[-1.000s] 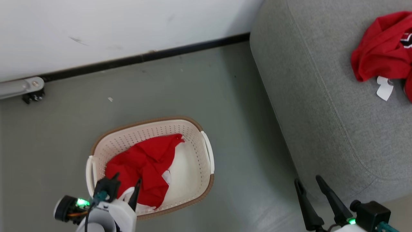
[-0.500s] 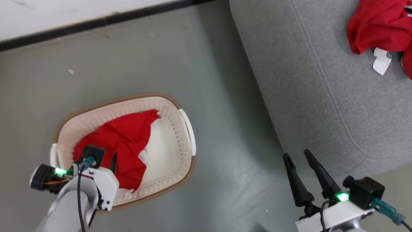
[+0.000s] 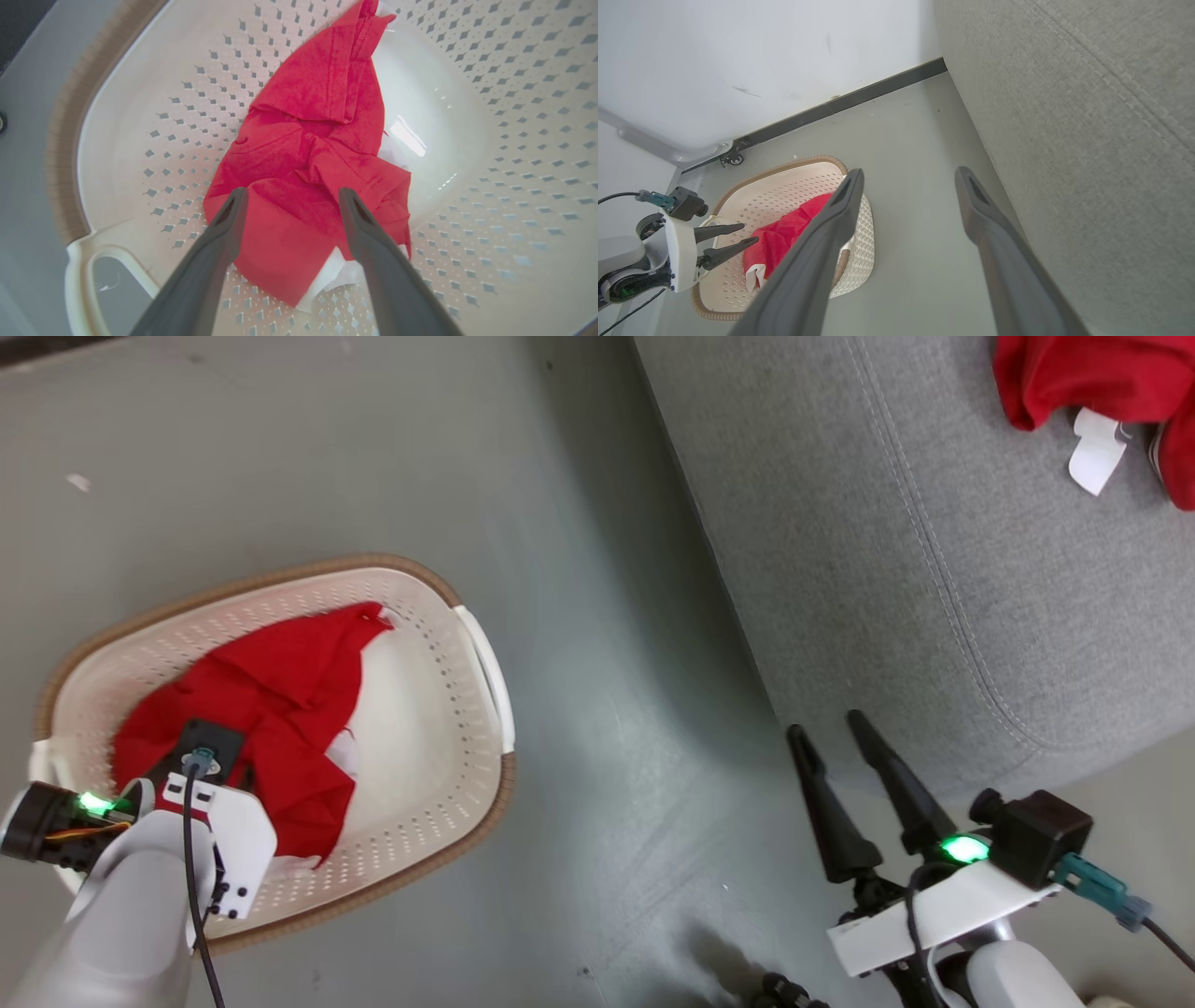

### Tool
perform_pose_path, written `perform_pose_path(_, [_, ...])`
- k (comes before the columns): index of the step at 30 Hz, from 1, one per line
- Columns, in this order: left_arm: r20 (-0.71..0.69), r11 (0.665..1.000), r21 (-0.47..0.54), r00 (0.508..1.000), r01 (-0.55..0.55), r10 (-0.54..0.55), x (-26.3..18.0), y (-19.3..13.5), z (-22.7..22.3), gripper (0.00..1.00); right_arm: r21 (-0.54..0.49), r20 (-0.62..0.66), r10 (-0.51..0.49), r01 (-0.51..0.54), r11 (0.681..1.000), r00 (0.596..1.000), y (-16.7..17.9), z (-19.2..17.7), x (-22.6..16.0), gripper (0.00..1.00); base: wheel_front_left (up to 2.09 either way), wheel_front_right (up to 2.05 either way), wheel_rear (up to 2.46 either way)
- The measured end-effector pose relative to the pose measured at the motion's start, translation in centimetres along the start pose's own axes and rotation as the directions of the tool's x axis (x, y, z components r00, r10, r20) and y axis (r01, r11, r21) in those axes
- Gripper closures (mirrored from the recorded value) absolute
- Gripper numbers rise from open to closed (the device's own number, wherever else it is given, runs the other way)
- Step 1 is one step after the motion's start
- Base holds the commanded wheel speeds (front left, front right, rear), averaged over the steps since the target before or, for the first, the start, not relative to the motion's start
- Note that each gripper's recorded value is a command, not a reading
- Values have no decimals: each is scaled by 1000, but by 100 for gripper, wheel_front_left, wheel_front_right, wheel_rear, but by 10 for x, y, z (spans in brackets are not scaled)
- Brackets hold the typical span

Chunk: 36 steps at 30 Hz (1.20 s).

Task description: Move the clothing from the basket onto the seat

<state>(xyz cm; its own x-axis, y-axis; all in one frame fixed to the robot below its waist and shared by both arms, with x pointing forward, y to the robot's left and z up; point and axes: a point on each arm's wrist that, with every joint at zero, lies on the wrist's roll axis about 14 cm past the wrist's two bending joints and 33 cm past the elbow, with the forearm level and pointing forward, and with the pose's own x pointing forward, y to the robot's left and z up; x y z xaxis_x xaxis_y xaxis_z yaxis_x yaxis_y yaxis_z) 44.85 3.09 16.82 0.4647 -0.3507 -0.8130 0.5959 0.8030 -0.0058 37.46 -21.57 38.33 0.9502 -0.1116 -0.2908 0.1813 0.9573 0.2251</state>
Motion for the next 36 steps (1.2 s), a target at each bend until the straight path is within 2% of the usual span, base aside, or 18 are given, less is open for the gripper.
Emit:
perform_pose_path(10, [-85, 991, 127, 996, 32, -21, 29, -3, -13, 0, 27, -23, 14, -13, 1000, 1000, 5, -8, 12, 0, 0, 0, 0])
perform_pose_path(12, [-106, 977, 208, 994, 37, -15, 34, 0, -18, 0, 35, -28, 8, -7, 999, 1000, 4, -10, 13, 0, 0, 0, 0])
perform_pose_path(14, [-130, 970, 243, 991, 31, 1, 39, 7, -24, 0, 40, -32, 0, 1, 999, 999, 2, -11, 15, 0, 0, 0, 0])
perform_pose_path(29, [-243, 958, 281, 970, 58, 12, 71, 9, -41, 0, 40, -31, -30, 31, 999, 999, -10, -10, 27, 0, 0, 0, 0])
perform_pose_path(33, [-265, 939, 335, 964, 73, 19, 76, 9, -44, 0, 48, -34, -39, 40, 998, 999, -12, -11, 27, 0, 0, 0, 0])
perform_pose_path(36, [-275, 938, 338, 961, 73, 24, 78, 9, -44, 0, 48, -39, -41, 43, 998, 998, -12, -12, 27, 0, 0, 0, 0])
